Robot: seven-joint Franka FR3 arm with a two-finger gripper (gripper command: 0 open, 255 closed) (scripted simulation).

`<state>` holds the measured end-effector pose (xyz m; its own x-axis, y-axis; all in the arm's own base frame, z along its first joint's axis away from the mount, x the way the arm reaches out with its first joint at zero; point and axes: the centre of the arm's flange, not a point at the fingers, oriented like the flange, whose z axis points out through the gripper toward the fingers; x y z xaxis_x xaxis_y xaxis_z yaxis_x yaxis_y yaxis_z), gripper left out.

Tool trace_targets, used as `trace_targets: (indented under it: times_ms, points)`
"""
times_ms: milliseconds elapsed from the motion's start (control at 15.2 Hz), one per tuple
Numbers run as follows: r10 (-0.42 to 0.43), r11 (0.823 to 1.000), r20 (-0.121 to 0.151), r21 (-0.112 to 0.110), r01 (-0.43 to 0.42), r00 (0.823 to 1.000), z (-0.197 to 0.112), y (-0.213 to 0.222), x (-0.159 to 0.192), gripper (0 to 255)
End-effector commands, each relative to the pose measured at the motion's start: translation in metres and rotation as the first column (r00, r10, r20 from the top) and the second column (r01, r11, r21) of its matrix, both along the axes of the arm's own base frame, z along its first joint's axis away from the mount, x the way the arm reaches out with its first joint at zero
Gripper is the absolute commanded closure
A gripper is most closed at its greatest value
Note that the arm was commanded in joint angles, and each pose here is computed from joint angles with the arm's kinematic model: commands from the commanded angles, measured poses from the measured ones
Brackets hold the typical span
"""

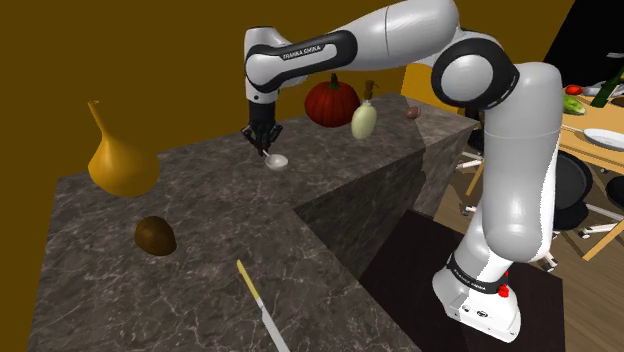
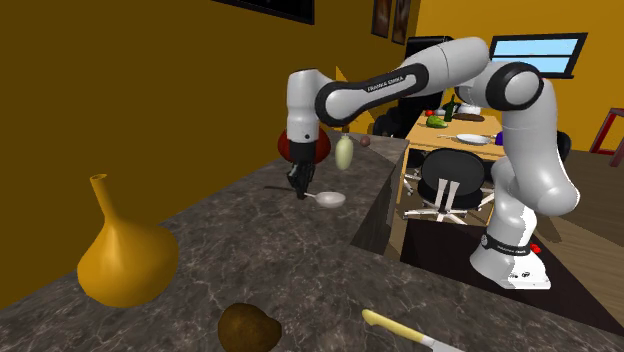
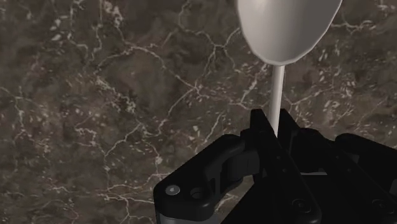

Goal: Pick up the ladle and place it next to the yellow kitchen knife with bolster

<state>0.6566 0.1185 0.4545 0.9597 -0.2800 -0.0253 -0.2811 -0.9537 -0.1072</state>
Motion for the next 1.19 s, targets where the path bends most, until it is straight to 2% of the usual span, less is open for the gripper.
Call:
trace_targets:
  times_ms: [0,1122]
  points:
    - [-0.001,1.0,0.0,0.0,0.001,1.0,-0.001,0.025,-0.009,255]
    - [-0.001,1.0,0.0,0.0,0.001,1.0,-0.001,0.238,-0.082,255]
